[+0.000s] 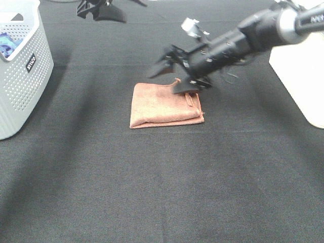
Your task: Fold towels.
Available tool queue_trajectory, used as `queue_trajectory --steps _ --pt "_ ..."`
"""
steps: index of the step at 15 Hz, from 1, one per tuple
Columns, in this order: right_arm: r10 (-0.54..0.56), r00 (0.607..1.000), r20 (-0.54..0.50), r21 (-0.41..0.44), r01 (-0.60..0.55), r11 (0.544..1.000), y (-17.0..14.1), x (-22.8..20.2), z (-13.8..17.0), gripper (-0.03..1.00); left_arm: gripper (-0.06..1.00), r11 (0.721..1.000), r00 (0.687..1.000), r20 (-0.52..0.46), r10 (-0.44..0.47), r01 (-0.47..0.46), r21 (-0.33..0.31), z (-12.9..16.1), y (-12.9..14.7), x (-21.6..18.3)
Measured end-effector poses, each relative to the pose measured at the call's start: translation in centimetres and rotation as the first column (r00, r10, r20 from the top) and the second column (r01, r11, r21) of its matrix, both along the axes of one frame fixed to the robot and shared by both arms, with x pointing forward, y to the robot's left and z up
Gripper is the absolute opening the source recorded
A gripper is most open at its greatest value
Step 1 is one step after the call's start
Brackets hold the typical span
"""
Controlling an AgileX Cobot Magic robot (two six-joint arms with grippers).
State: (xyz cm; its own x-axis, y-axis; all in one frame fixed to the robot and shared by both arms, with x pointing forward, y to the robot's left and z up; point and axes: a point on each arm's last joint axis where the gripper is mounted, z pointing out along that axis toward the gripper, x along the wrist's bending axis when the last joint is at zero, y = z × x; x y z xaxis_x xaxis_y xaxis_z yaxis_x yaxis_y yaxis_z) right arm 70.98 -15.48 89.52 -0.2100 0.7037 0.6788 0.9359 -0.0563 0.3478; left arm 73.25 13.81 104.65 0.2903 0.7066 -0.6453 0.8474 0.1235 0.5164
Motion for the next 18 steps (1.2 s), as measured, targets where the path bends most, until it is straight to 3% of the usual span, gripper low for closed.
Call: queue_trajectory --steps 3,6,10,11,14,18 --pt "-0.017 1.0 -0.011 -0.055 0.017 0.998 -1.8 0.3 -0.7 0.83 0.66 1.0 1.0 -0.006 -0.007 0.007 0.002 0.0 0.0 -0.1" --pt "-0.004 0.999 -0.051 -0.202 -0.007 0.979 -2.9 -0.1 -1.7 0.83 0.66 1.0 1.0 -0.006 -0.007 0.007 0.002 0.0 0.0 -0.1" --pt "-0.007 1.0 -0.013 -0.38 0.001 0.925 -4.3 -0.3 0.7 0.83 0.66 1.0 1.0 -0.002 -0.022 0.022 0.01 0.1 0.0 -0.2" --pt "-0.02 1.0 0.018 -0.424 0.026 0.905 -4.8 -0.5 3.1 0.83 0.66 0.997 0.999 0.005 -0.048 0.048 0.058 0.5 0.2 -0.6" --pt "-0.002 1.0 0.011 -0.426 0.007 0.905 -5.0 -2.3 8.4 0.83 0.66 0.961 0.994 0.04 -0.105 0.091 0.262 3.3 1.7 -2.5" --pt "0.091 0.993 -0.072 -0.424 -0.113 0.899 -5.1 -6.0 14.1 0.83 0.66 0.855 0.999 0.032 -0.009 -0.009 0.518 8.0 4.8 -5.6"
